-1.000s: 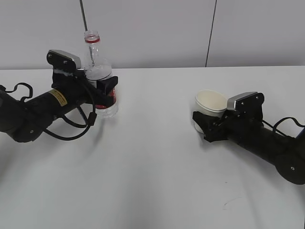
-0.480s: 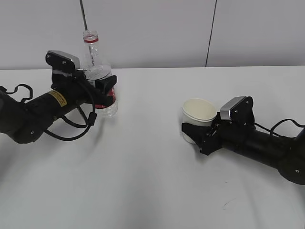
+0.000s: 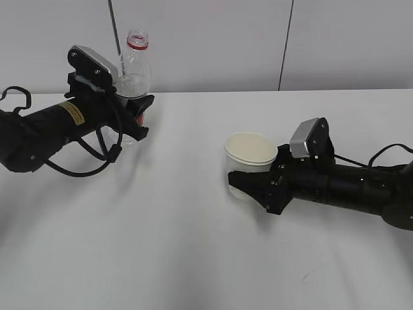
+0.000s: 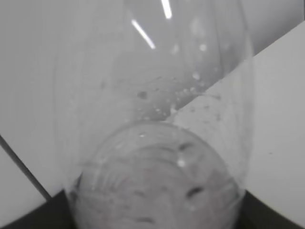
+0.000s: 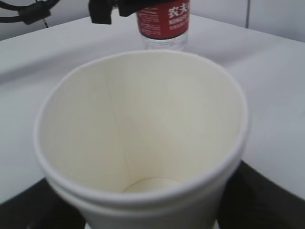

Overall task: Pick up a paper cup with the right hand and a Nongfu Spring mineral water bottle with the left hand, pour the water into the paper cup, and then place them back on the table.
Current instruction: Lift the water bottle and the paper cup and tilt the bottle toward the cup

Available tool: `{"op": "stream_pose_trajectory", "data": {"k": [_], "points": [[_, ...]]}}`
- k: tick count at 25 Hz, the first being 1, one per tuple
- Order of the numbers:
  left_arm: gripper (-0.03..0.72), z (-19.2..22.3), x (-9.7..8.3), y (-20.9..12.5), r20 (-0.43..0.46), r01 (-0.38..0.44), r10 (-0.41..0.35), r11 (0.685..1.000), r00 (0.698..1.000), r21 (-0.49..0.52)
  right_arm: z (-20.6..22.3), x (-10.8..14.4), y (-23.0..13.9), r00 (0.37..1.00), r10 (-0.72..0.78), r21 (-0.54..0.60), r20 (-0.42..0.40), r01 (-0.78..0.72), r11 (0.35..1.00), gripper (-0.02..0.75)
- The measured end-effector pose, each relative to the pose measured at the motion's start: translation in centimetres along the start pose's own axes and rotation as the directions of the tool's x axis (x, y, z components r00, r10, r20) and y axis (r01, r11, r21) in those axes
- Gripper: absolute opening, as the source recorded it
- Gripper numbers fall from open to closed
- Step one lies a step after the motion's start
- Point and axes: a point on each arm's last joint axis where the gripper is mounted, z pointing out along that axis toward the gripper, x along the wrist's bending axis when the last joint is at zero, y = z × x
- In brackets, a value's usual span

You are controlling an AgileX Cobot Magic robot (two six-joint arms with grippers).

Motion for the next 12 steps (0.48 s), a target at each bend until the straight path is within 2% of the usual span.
{"op": "stream_pose_trajectory", "data": {"k": [6,9,12], "points": [[0.352,-0.3,-0.1,1.5,0.017,-0.210,0.209,0.977,0.978,0.046,2.5,2.3,1.6,0.994,-0.055,-0.019,-0.095,0.054,0.998,0.511],[0.348,-0.4,-0.1,2.3,0.025,-0.280,0.279,0.959,0.960,0.052,3.8,2.7,2.2,0.991,-0.069,-0.011,-0.117,0.068,0.998,0.511],[0.347,-0.6,0.1,3.2,0.018,-0.317,0.317,0.947,0.948,0.042,4.7,2.6,3.1,0.990,-0.069,-0.017,-0.123,0.067,0.998,0.511]]}}
